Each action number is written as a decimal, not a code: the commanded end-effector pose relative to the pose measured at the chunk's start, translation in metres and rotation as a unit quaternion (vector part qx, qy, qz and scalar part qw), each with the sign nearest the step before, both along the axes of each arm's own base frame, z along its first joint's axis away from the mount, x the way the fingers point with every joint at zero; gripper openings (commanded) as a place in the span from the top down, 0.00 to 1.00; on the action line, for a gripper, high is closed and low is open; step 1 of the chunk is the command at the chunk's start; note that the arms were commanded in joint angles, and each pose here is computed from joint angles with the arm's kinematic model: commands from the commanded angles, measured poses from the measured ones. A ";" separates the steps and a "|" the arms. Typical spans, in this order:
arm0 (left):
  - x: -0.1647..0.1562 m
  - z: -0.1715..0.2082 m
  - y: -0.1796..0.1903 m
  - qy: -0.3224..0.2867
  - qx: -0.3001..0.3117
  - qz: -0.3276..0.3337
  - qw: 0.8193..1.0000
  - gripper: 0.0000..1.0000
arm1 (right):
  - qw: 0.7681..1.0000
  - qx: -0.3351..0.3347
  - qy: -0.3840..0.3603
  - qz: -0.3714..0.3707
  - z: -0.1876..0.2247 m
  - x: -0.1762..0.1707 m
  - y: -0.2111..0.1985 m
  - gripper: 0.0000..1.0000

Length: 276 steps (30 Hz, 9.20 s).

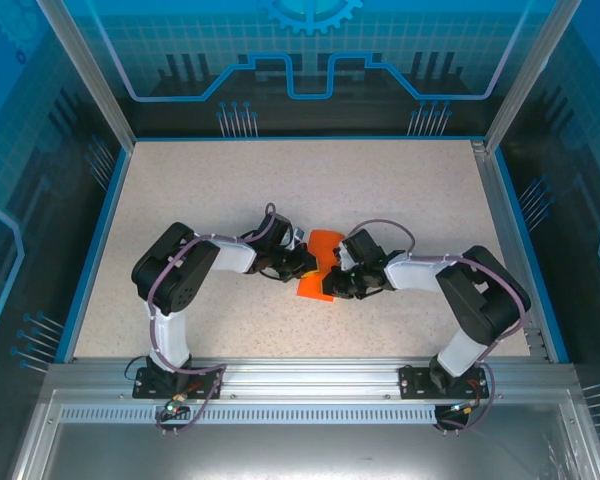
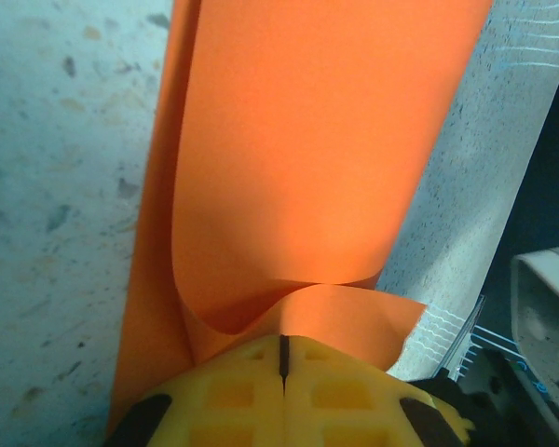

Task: Fold a paper plane with a square sheet of paper (pick it up from the middle)
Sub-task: Fold the triangle a second time at the center of the table.

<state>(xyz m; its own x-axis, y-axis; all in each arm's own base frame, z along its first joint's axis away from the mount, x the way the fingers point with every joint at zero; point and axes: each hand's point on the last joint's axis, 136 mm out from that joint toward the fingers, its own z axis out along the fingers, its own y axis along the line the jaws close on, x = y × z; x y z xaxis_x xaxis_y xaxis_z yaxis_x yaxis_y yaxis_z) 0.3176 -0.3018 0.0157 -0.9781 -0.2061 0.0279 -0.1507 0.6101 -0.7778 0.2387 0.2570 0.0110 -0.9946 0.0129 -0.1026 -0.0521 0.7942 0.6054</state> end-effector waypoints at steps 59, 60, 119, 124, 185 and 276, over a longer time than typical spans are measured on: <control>0.038 -0.025 0.052 -0.014 0.072 0.072 0.995 0.80 | 0.998 -0.034 0.045 -0.002 -0.023 -0.011 -0.024 0.90; 0.041 -0.023 0.052 -0.017 0.071 0.072 0.995 0.80 | 0.998 -0.033 0.045 0.000 -0.023 -0.012 -0.023 0.91; 0.011 -0.008 0.002 -0.016 0.024 -0.035 0.999 0.75 | 1.000 0.018 -0.016 0.020 0.024 0.016 0.018 0.88; 0.012 -0.012 0.004 -0.013 0.030 -0.029 0.999 0.76 | 0.999 -0.028 0.014 0.014 -0.006 0.009 -0.002 0.88; 0.016 -0.018 0.017 -0.010 0.050 -0.010 0.999 0.82 | 0.992 0.045 -0.069 -0.092 0.062 0.050 -0.013 0.87; 0.005 -0.015 0.025 -0.021 0.072 0.029 0.997 1.00 | 0.996 -0.071 0.050 -0.028 -0.028 0.000 -0.034 0.94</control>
<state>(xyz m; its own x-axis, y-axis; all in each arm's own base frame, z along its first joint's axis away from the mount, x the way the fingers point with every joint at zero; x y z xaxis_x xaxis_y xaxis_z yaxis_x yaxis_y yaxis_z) 0.3045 -0.3052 0.0148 -0.9828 -0.1845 -0.0105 -0.1133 0.6465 -0.7545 0.2629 0.2508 0.0100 -0.9934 0.0680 -0.0919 -0.0038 0.7841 0.6207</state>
